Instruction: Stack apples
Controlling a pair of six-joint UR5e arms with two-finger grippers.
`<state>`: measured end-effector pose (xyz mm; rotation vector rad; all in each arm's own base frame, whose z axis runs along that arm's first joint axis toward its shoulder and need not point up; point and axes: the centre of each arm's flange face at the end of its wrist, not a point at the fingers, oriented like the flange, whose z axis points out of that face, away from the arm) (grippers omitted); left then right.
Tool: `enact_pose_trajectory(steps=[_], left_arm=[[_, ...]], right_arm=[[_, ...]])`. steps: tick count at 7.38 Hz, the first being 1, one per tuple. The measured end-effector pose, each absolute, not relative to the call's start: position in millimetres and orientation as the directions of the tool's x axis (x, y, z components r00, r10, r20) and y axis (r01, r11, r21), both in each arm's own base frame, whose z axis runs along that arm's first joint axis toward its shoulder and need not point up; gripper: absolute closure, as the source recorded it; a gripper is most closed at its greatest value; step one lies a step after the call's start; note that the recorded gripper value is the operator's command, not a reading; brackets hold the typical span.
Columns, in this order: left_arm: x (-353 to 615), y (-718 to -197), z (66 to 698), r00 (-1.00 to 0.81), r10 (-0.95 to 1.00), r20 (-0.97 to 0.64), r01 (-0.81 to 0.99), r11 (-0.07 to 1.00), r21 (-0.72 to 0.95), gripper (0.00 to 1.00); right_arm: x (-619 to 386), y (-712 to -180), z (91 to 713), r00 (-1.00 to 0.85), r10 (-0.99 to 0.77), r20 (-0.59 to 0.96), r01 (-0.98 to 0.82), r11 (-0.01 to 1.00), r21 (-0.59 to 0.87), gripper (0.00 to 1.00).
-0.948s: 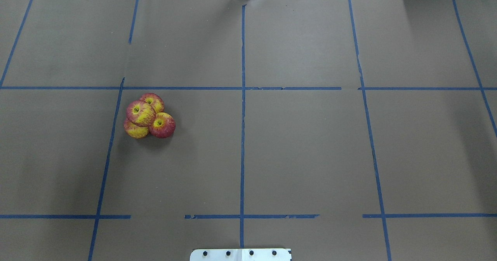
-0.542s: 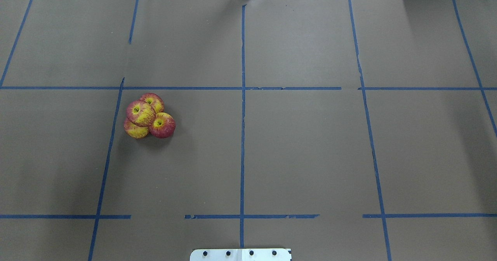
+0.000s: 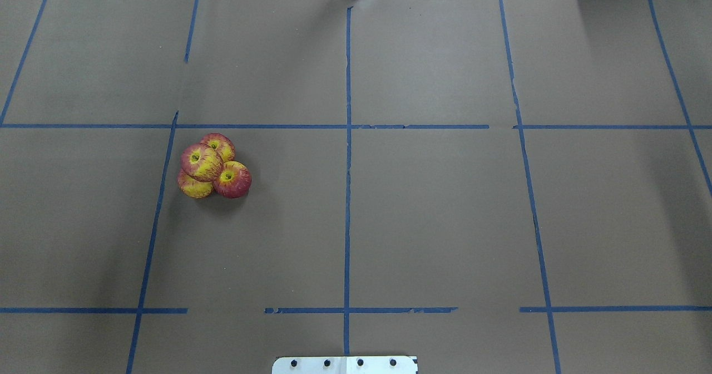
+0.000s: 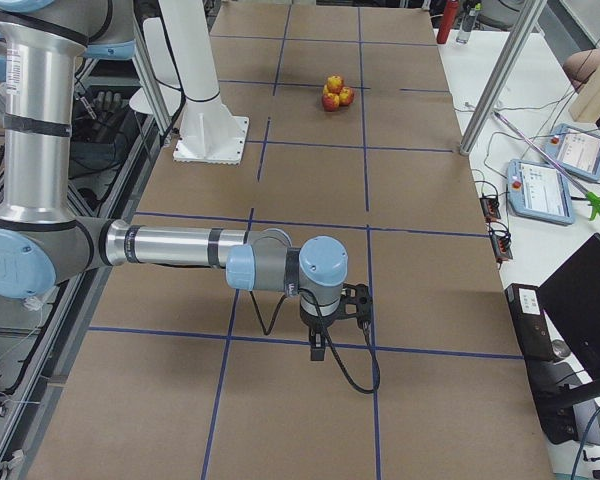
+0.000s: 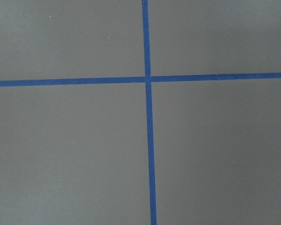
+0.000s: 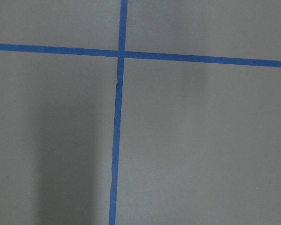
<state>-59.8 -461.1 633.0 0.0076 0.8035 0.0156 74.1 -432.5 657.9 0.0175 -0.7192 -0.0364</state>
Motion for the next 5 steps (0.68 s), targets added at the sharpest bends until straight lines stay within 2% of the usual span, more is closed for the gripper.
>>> enact_pose_trajectory(steps=[5], left_arm=[[-62.9, -454.5, 635.0, 0.692, 0.008, -0.721, -0.005, 1.000, 0.006, 0.00]], right_arm=[[74.1, -432.5, 658.0, 0.752, -0.039, 0.658, 0.027, 0.999, 0.029, 0.00]])
